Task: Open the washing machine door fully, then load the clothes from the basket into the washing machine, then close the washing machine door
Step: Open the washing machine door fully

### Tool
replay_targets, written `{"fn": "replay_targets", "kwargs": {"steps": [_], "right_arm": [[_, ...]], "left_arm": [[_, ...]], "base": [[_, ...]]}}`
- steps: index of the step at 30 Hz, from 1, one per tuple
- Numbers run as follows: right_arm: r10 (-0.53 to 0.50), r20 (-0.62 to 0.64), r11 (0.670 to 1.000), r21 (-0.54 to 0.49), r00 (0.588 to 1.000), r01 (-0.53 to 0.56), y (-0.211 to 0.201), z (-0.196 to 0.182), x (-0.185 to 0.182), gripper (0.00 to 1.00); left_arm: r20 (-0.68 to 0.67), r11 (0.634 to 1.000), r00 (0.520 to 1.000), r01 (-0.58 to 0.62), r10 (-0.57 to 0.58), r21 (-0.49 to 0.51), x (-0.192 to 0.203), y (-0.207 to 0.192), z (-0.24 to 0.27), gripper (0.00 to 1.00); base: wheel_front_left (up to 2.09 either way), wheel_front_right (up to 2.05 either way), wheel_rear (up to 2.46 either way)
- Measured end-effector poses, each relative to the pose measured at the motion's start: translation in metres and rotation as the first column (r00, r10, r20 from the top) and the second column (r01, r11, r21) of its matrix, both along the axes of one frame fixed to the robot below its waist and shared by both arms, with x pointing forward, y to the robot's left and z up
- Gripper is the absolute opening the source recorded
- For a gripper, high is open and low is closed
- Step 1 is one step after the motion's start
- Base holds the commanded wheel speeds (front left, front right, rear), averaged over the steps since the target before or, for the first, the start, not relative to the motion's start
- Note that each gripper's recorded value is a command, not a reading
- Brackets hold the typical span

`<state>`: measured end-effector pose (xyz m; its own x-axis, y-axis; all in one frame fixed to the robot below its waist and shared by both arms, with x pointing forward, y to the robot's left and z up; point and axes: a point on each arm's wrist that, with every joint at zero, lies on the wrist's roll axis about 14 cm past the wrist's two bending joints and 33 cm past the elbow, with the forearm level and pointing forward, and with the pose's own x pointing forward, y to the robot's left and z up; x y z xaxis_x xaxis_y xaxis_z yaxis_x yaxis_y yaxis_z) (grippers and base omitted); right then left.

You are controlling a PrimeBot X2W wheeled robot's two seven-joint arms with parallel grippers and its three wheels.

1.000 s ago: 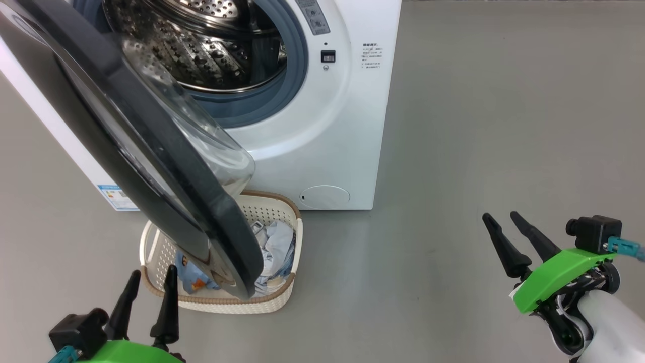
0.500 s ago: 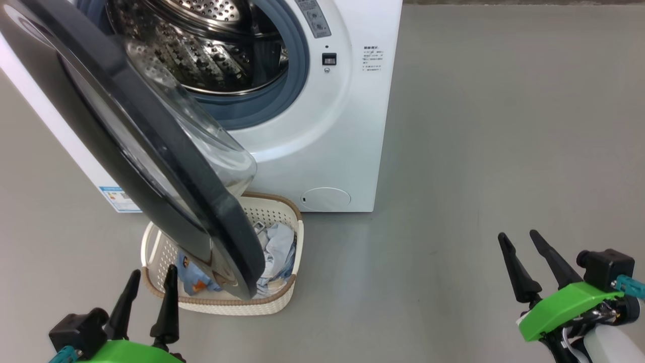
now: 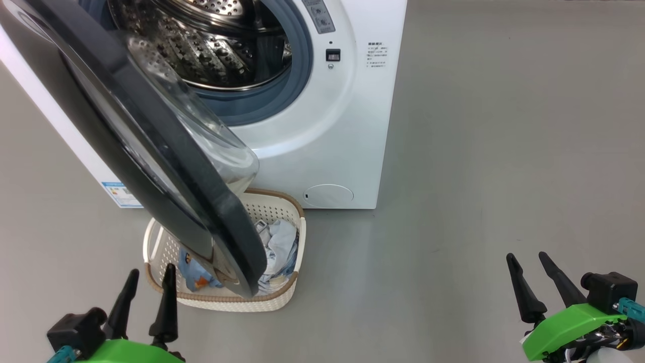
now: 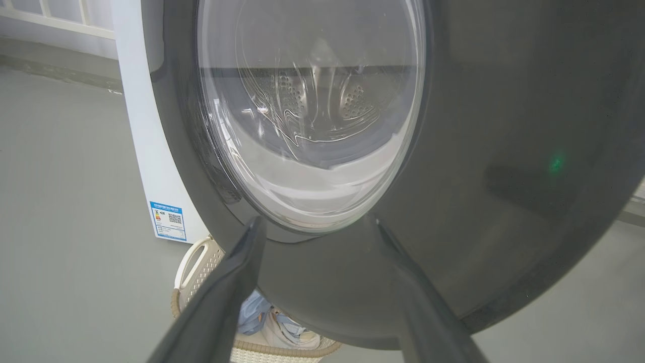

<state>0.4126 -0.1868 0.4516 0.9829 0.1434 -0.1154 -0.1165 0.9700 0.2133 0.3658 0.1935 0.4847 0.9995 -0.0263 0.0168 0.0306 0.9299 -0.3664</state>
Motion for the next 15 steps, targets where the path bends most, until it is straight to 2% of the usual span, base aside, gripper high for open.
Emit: {"fn": "replay_targets", "kwargs": {"steps": [1,2,4,5,10,15], "right_arm": [[-0.004,-0.002,1.000,0.002,1.000,0.004,-0.001,-0.001,-0.001,1.00],[-0.006,-0.002,1.000,0.005,1.000,0.006,-0.001,-0.001,-0.001,1.00],[-0.007,-0.003,1.000,0.006,1.000,0.007,0.000,-0.001,-0.001,1.00],[-0.007,-0.005,1.000,0.005,1.000,0.007,0.000,-0.002,-0.002,1.00],[-0.009,-0.004,1.000,0.005,1.000,0.009,0.000,-0.002,-0.002,1.00],[-0.002,-0.005,1.000,0.005,1.000,0.002,0.002,-0.003,-0.001,1.00]], "left_arm": [[0.002,1.000,1.000,-0.003,0.003,-0.001,0.000,0.001,0.001,1.00],[0.003,1.000,1.000,-0.006,0.006,-0.002,0.000,0.002,0.001,0.83],[0.010,1.000,1.000,-0.022,0.022,-0.012,0.001,0.005,0.003,0.18],[0.014,0.999,0.999,-0.028,0.029,-0.019,0.001,0.006,0.004,0.00],[0.078,0.997,0.995,-0.059,0.062,-0.042,0.005,0.014,0.025,0.00],[0.247,0.996,0.965,-0.088,0.091,-0.024,0.008,0.022,0.079,0.00]], "base": [[0.00,0.00,0.00],[0.00,0.00,0.00],[0.00,0.00,0.00],[0.00,0.00,0.00],[0.00,0.00,0.00],[0.00,0.00,0.00]]}}
